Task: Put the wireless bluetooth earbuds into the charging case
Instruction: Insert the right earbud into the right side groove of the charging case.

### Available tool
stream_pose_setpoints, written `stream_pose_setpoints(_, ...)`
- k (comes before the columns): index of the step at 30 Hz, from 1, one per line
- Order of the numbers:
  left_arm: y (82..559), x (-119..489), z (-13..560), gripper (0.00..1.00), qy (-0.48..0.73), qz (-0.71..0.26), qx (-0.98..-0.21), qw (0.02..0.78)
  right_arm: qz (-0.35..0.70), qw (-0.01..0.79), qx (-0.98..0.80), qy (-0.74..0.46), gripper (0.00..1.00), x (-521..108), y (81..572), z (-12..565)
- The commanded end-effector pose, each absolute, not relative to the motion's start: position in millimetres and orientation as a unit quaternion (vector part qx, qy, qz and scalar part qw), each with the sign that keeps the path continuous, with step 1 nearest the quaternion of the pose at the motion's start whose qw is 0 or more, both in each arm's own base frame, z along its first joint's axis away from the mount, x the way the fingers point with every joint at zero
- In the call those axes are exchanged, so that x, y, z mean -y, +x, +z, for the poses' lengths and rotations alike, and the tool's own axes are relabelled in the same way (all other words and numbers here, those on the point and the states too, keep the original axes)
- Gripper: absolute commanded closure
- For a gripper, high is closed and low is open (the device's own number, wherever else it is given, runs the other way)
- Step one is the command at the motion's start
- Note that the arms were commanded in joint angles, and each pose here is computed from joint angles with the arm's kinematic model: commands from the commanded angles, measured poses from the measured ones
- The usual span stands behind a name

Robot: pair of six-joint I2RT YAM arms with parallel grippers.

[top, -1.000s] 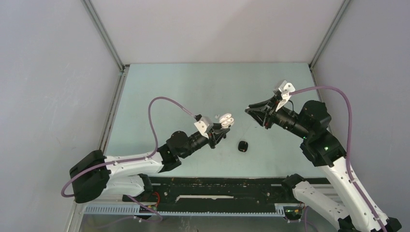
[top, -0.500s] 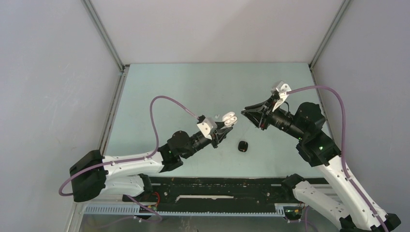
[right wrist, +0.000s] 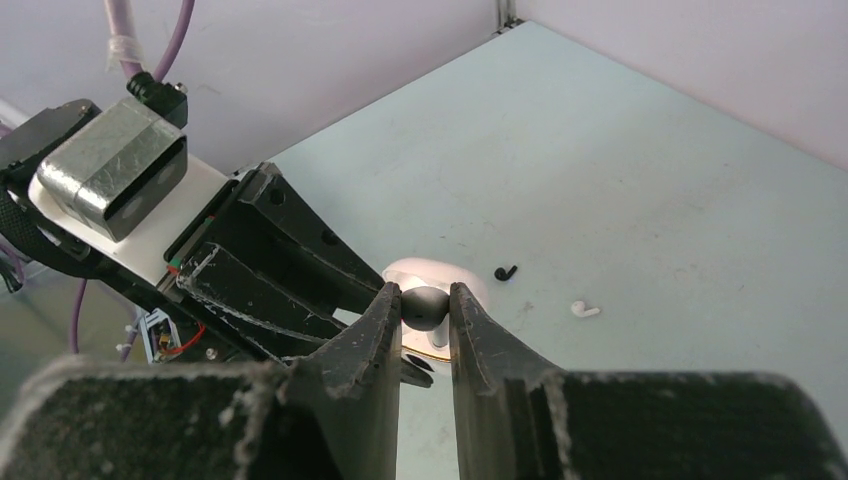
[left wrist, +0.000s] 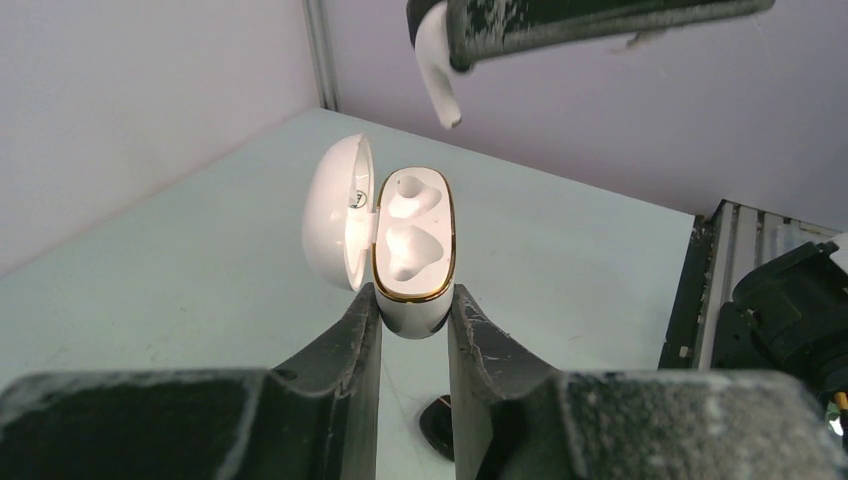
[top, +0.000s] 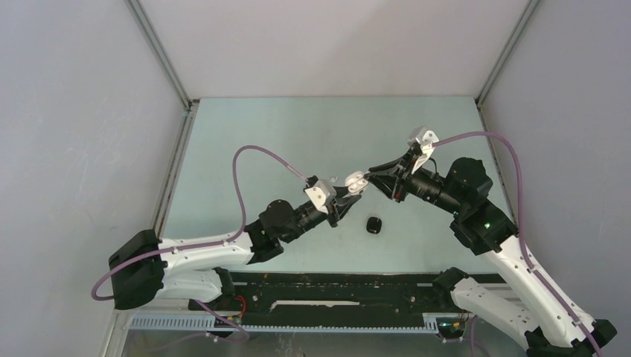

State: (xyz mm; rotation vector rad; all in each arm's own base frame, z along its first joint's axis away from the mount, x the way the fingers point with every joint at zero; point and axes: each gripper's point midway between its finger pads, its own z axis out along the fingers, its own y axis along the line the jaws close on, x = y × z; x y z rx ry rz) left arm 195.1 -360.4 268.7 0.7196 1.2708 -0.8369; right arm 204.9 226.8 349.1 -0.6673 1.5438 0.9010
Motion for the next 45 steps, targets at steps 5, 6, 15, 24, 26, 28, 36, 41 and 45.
stream_pose_setpoints(5,184.6,369.7,315.1,1.0,0.286,-0.433,-0.528,0.672,0.369,0.603,-0.639,-0.303,1.0,-230.0,209.7,353.2)
stream_pose_setpoints(6,184.2,370.1,316.6,1.0,0.286,-0.435,-0.527,0.672,0.369,0.603,-0.639,-0.304,1.0,-230.4,209.8,352.6)
stream_pose_setpoints(15,182.3,370.6,316.9,1.0,0.286,-0.441,-0.525,0.669,0.359,0.614,-0.628,-0.316,1.0,-230.9,211.9,353.3)
stream_pose_setpoints(24,184.7,370.1,315.0,1.0,0.275,-0.443,-0.529,0.67,0.371,0.599,-0.628,-0.331,1.0,-235.9,206.2,345.2)
stream_pose_setpoints(26,185.7,369.6,315.2,1.0,0.272,-0.442,-0.529,0.671,0.375,0.597,-0.626,-0.334,1.0,-236.6,204.5,345.8)
stream_pose_setpoints(28,187.3,368.2,315.0,1.0,0.267,-0.441,-0.531,0.673,0.376,0.597,-0.625,-0.335,1.0,-236.7,203.6,346.0)
stream_pose_setpoints(36,188.8,367.2,314.0,1.0,0.261,-0.441,-0.533,0.674,0.367,0.596,-0.628,-0.339,1.0,-234.9,204.5,342.4)
stream_pose_setpoints(41,189.7,365.8,314.5,1.0,0.255,-0.442,-0.532,0.676,0.358,0.596,-0.631,-0.343,1.0,-234.1,206.6,337.1)
stream_pose_setpoints(45,189.3,364.2,315.1,1.0,0.251,-0.445,-0.53,0.677,0.355,0.599,-0.631,-0.342,1.0,-233.1,207.5,336.0)
